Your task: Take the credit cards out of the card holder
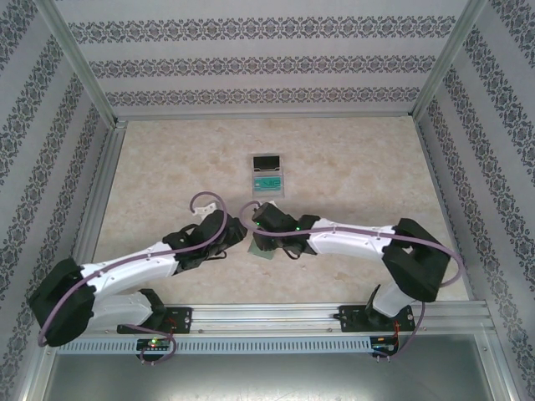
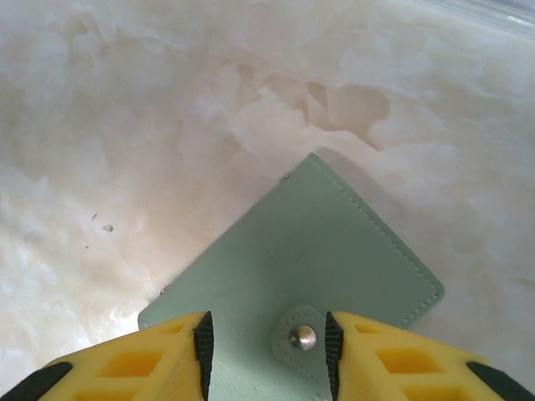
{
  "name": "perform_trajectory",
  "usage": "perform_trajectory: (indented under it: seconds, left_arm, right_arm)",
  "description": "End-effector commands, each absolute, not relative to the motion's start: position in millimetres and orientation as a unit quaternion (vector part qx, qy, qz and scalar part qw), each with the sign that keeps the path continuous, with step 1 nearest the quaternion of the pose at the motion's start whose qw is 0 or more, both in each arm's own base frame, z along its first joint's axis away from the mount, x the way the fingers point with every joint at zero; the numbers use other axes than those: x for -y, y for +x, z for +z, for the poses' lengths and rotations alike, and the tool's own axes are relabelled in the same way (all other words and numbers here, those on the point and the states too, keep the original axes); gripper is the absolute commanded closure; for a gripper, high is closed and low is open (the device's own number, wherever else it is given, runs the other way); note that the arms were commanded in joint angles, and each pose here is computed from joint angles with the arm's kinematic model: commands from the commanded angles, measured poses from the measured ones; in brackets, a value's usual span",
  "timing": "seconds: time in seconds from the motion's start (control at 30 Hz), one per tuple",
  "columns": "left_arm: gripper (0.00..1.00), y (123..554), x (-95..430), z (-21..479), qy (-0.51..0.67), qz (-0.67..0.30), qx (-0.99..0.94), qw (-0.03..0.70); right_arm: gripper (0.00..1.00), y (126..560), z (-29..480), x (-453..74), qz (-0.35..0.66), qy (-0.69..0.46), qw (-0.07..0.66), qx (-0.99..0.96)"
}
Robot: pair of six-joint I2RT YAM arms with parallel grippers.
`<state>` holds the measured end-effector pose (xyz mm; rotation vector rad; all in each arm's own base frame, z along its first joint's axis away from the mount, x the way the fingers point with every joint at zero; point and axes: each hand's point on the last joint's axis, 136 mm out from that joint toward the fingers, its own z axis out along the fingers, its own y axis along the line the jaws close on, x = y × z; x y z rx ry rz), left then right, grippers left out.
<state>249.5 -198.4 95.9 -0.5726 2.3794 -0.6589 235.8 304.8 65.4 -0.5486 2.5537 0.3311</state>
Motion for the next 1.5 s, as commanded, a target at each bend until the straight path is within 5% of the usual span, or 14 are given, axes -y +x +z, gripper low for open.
perform_trajectory:
  seconds: [0.0, 0.53, 0.97, 1.47]
  left_arm:
    - [0.44, 240, 158, 88, -0.230, -0.179, -0.902, 0.319]
    - [0.44, 232, 140, 94, -0.243, -0.182, -0.891, 0.339]
    - [0.44, 233, 145, 94, -0.237, -0.190, -0.892, 0.334]
    - [0.56, 235, 177, 88, -0.225, -0.264, -0.886, 0.308]
  right_arm:
    - [0.57, 237, 53, -294, 0.056, -0.205, 0.237, -0.948]
    - [0.59, 234, 25, -290, 0.007, -0.207, 0.206, -0.956]
    - [1.00, 232, 32, -289, 0.014, -0.216, 0.217, -0.952]
    - [1.00, 224, 88, -334, 0.105, -0.368, 0.301, -0.874]
